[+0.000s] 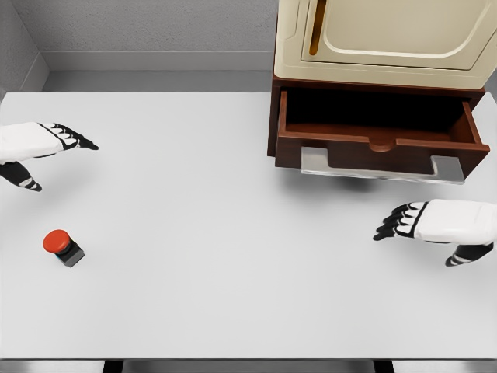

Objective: Put the switch into the drawer with left arm, and close the drawer with right arm

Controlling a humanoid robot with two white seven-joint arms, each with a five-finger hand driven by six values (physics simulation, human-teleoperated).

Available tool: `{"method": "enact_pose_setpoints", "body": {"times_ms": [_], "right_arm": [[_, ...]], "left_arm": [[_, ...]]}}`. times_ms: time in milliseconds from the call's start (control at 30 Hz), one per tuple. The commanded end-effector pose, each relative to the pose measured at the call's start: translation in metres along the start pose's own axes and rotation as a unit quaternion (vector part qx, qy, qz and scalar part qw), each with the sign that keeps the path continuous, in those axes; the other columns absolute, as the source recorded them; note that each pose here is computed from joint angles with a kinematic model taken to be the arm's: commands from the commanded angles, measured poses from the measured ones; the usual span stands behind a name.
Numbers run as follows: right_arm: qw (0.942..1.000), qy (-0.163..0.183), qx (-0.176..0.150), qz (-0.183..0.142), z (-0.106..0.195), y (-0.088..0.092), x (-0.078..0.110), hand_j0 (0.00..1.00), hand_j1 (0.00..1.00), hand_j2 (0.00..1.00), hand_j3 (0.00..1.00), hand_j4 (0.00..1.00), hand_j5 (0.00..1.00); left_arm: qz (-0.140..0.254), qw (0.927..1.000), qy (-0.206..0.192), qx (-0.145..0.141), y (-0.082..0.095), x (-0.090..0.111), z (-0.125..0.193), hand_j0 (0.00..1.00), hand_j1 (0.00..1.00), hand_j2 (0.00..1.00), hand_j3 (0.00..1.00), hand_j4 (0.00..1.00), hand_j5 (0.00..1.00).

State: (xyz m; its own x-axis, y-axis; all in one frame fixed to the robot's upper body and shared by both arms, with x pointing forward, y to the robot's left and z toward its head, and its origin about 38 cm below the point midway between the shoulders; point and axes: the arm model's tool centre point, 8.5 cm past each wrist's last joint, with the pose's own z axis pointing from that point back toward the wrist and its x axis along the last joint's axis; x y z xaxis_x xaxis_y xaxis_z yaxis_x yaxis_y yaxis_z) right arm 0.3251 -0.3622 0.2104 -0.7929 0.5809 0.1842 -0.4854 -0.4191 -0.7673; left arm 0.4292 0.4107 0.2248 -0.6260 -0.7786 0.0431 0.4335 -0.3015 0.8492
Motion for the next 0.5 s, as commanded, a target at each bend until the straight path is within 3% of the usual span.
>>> {"method": "enact_pose_setpoints", "body": {"times_ms": [0, 67, 200, 233, 267, 333, 433, 467], "right_arm": [[1.0, -0.001, -0.001, -0.002, -0.001, 0.0, 0.001, 1.0, 1.0, 1.0, 1.0, 1.0, 1.0], [1.0, -0.002, -0.004, -0.001, -0.001, -0.002, 0.001, 1.0, 1.0, 1.0, 1.0, 1.0, 1.0], [1.0, 0.003, 0.001, -0.002, 0.003, -0.001, -0.001, 0.99, 0.99, 0.99, 0.99, 0.99, 0.99], [0.9999, 0.008, 0.006, -0.002, 0.007, 0.001, -0.002, 0.73, 0.73, 0.73, 0.73, 0.73, 0.73], [0.9998, 0.013, 0.012, -0.002, 0.011, 0.001, -0.003, 0.56, 0.56, 0.56, 0.56, 0.56, 0.56], [0.9998, 0.014, 0.016, -0.005, 0.012, 0.004, -0.004, 0.52, 0.52, 0.52, 0.52, 0.52, 0.52], [0.9992, 0.031, 0.024, -0.01, 0.022, 0.007, -0.012, 0.52, 0.52, 0.52, 0.52, 0.52, 0.52], [0.999, 0.036, 0.024, -0.015, 0.025, 0.008, -0.015, 0.5, 0.5, 0.5, 0.5, 0.5, 0.5]], "left_arm": [[0.002, 1.0, 0.0, 0.002, 0.001, 0.0, 0.001, 1.0, 1.0, 1.0, 1.0, 1.0, 1.0], [-0.001, 1.0, -0.002, 0.002, 0.002, 0.002, 0.0, 1.0, 1.0, 1.0, 1.0, 1.0, 1.0], [-0.081, 0.9946, -0.028, -0.06, 0.004, 0.033, 0.027, 1.0, 1.0, 1.0, 1.0, 1.0, 1.0], [-0.083, 0.9942, -0.018, -0.066, 0.004, 0.029, 0.037, 1.0, 1.0, 1.0, 1.0, 1.0, 1.0], [-0.085, 0.9937, -0.008, -0.072, 0.005, 0.024, 0.045, 1.0, 1.0, 1.0, 1.0, 1.0, 1.0], [-0.085, 0.9934, 0.0, -0.078, 0.005, 0.021, 0.055, 1.0, 1.0, 1.0, 1.0, 1.0, 1.0], [-0.1, 0.9889, -0.048, -0.099, -0.005, 0.05, 0.042, 1.0, 1.0, 1.0, 1.0, 1.0, 1.0], [-0.093, 0.9897, -0.053, -0.095, -0.005, 0.052, 0.043, 1.0, 1.0, 1.0, 1.0, 1.0, 1.0]]}}
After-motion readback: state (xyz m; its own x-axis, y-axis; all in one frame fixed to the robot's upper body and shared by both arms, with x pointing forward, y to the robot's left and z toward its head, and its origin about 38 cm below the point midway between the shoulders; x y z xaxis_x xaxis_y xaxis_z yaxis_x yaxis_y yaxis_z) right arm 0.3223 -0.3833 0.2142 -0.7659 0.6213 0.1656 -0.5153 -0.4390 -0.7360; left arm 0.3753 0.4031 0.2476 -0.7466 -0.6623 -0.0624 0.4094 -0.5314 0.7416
